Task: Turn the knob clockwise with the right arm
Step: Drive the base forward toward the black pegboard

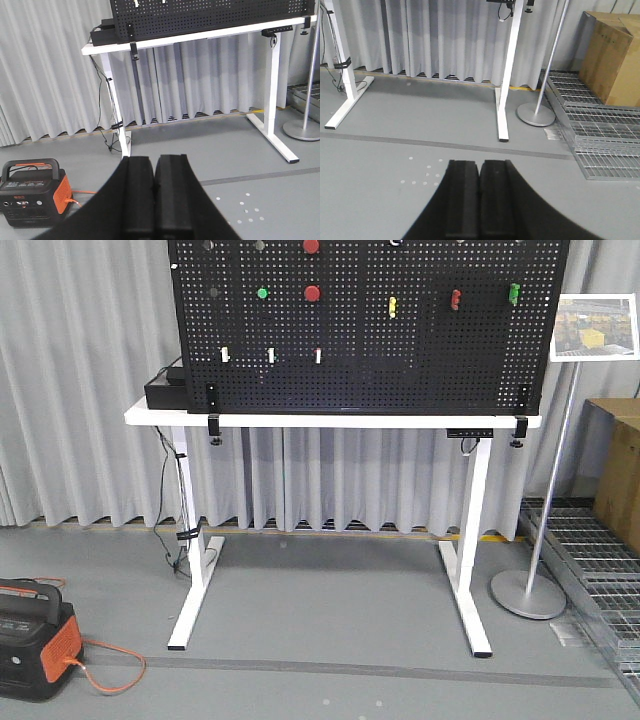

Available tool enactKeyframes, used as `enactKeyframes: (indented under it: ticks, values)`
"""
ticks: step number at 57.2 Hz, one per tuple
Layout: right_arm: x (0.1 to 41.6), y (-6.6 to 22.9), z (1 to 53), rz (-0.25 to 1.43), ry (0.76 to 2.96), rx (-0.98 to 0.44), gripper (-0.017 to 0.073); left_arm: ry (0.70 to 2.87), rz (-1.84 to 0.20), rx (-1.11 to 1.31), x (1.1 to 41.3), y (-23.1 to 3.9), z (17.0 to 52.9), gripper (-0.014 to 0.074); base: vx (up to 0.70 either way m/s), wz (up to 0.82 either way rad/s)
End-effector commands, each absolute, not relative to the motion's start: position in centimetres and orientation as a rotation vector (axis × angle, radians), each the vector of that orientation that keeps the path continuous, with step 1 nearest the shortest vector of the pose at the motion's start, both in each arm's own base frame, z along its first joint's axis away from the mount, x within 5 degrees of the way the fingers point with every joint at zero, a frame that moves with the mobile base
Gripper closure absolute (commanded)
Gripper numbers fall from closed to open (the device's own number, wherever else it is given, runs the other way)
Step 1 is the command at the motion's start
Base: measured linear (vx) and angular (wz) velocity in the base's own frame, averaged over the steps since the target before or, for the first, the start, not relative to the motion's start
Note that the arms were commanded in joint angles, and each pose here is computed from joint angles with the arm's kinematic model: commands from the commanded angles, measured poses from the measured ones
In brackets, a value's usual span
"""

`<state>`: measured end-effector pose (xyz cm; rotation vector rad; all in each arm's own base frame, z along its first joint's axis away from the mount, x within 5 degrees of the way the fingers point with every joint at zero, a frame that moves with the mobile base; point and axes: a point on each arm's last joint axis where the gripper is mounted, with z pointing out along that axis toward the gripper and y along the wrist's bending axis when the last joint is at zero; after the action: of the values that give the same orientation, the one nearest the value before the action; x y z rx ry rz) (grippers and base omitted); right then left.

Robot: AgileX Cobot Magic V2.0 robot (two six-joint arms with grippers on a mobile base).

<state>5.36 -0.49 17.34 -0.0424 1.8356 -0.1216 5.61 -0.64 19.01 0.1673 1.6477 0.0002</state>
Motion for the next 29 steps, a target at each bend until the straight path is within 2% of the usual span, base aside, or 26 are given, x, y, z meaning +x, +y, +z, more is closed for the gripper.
enactKeyframes:
  ticks: [1, 29]
  values:
    - [5.47, -0.46, 17.82, -0.137, 1.756, -0.060, 0.0564, 1.580, -0.004, 0.153, 5.65, -0.59, 18.77, 0.0600, 0.00, 0.00]
    - [5.47, -0.46, 17.82, -0.137, 1.756, -0.060, 0.0564, 1.580, -0.004, 0.153, 5.65, -0.59, 18.77, 0.0600, 0.00, 0.00]
